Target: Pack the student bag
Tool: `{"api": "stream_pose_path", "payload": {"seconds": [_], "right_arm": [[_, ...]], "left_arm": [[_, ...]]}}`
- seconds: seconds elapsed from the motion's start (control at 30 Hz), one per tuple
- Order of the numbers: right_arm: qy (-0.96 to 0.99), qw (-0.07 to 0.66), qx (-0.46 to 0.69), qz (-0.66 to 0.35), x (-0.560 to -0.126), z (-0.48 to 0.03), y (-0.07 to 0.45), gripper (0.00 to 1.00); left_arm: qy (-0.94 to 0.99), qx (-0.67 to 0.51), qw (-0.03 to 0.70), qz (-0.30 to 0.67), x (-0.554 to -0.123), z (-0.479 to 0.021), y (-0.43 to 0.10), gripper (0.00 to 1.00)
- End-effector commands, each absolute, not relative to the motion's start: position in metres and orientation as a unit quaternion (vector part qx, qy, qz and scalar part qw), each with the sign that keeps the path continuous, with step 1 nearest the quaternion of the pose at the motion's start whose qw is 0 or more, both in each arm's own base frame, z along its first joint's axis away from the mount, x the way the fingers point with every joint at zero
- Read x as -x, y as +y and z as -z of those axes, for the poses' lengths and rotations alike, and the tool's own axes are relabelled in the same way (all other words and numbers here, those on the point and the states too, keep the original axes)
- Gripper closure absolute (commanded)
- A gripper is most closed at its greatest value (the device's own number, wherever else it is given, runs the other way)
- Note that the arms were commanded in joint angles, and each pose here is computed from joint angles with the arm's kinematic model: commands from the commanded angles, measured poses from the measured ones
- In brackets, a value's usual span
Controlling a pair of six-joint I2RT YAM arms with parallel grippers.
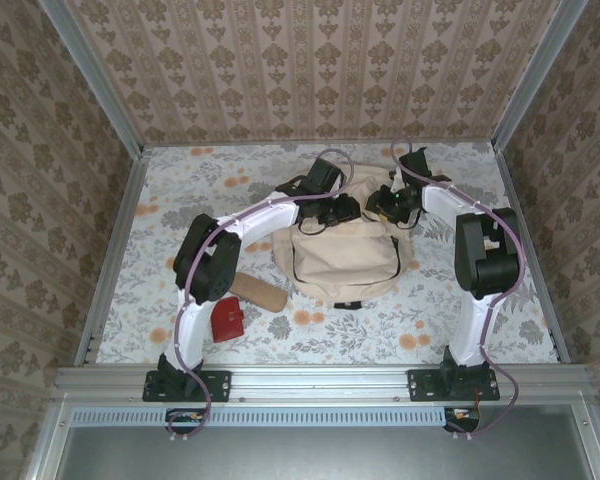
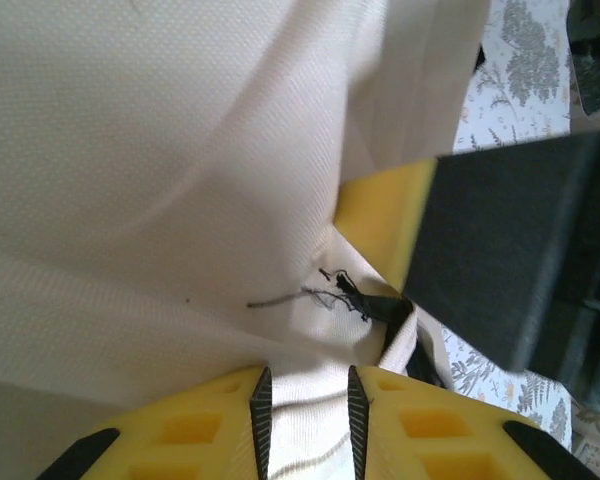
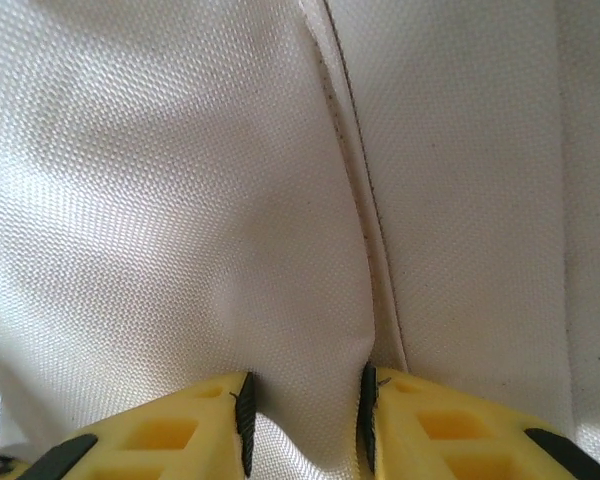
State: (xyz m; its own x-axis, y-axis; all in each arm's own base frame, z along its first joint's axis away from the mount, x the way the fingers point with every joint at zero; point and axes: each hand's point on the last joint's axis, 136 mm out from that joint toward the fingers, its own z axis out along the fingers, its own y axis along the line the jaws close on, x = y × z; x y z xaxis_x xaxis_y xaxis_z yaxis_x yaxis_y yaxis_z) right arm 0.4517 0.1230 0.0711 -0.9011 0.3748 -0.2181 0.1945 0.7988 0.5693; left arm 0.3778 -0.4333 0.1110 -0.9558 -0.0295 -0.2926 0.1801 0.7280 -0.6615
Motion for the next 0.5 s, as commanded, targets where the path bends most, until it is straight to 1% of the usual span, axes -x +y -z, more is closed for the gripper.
{"api": "stream_pose_path", "payload": {"seconds": [0.0, 0.13, 0.3, 0.37, 0.47], "right_arm": [[0.912, 0.154, -0.144, -0.352, -0.435, -0.100, 0.148, 0.65], [0.906, 0.165, -0.146, -0.360, -0.432, -0.113, 0.148, 0.66], [0.906, 0.179, -0.152, -0.351, -0.428, -0.126, 0.142, 0.71], [0.904, 0.183, -0.156, -0.355, -0.429, -0.130, 0.140, 0.76], [0.899, 0.186, -0.159, -0.363, -0.429, -0.135, 0.140, 0.85]], "left_arm": [[0.913, -0.035, 0.136, 0.383, -0.379, -0.120, -0.441, 0.71], [0.906, -0.039, 0.124, 0.403, -0.376, -0.122, -0.449, 0.70], [0.901, -0.042, 0.125, 0.414, -0.374, -0.129, -0.451, 0.70], [0.900, -0.041, 0.126, 0.416, -0.375, -0.130, -0.452, 0.70], [0.899, -0.035, 0.122, 0.419, -0.377, -0.129, -0.454, 0.70]]}}
